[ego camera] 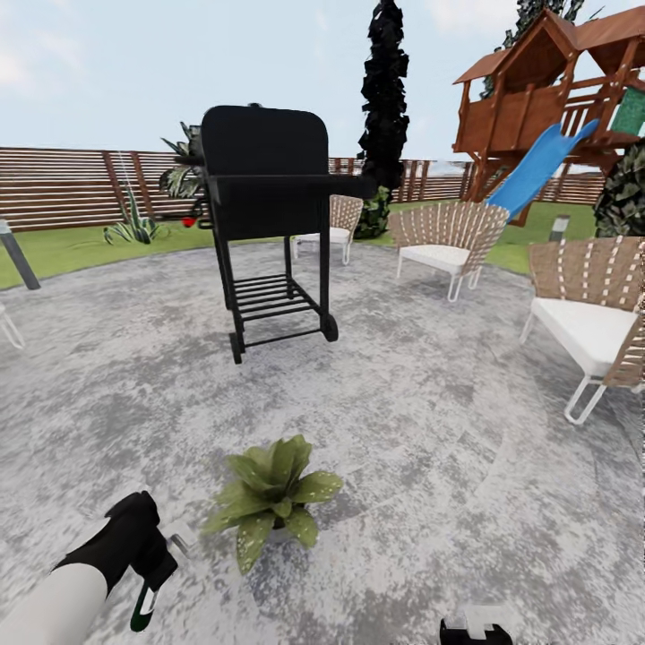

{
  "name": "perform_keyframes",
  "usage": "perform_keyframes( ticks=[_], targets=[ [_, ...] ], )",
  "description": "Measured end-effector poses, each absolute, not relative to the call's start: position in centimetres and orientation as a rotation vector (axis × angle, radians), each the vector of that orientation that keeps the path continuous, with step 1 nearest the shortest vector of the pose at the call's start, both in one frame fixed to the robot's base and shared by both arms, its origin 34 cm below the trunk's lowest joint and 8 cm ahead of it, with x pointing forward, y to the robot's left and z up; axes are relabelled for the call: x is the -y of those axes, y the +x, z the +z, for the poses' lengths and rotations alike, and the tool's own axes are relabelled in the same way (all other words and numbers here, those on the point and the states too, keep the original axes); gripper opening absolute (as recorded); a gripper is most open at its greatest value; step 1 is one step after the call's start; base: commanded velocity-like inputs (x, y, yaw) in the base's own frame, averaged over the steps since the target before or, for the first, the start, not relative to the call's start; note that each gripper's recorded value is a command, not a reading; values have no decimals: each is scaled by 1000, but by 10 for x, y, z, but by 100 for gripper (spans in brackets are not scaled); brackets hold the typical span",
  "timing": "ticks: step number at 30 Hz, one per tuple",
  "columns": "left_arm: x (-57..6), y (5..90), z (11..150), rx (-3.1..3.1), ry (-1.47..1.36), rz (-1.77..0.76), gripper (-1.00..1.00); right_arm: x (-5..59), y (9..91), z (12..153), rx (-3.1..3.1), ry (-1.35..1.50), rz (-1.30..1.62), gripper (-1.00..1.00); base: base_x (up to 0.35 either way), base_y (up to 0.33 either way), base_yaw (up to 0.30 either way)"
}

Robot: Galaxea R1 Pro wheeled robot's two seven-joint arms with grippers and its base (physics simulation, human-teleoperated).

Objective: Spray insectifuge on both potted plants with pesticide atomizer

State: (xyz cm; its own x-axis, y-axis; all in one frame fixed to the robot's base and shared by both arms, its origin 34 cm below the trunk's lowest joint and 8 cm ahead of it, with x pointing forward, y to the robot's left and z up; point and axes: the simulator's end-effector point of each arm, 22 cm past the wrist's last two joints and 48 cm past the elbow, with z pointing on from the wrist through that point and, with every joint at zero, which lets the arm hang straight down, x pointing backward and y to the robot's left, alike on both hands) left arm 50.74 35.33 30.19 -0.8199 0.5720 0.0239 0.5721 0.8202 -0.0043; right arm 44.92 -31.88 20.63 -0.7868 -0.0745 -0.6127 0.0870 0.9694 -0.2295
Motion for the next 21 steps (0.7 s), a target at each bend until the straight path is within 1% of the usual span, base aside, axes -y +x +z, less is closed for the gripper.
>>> perform_keyframes(
  ticks=[8, 13, 16, 21],
  targets=[
    [-353, 508, 302, 2974, -935, -6, -100, 319, 449, 206, -2455, 10, -324, 100, -5, 336, -287],
    [-352, 505, 300, 2965, -942, -9, -100, 319, 449, 206, -2456, 11, -325, 100, -179, 291, -300],
    [-351, 504, 299, 2963, -943, -7, -100, 319, 449, 206, -2455, 11, -325, 100, -140, 143, -300],
    [-352, 505, 300, 2962, -947, -11, -100, 319, 449, 206, -2456, 11, -325, 100, -20, 21, -300]
  ],
)
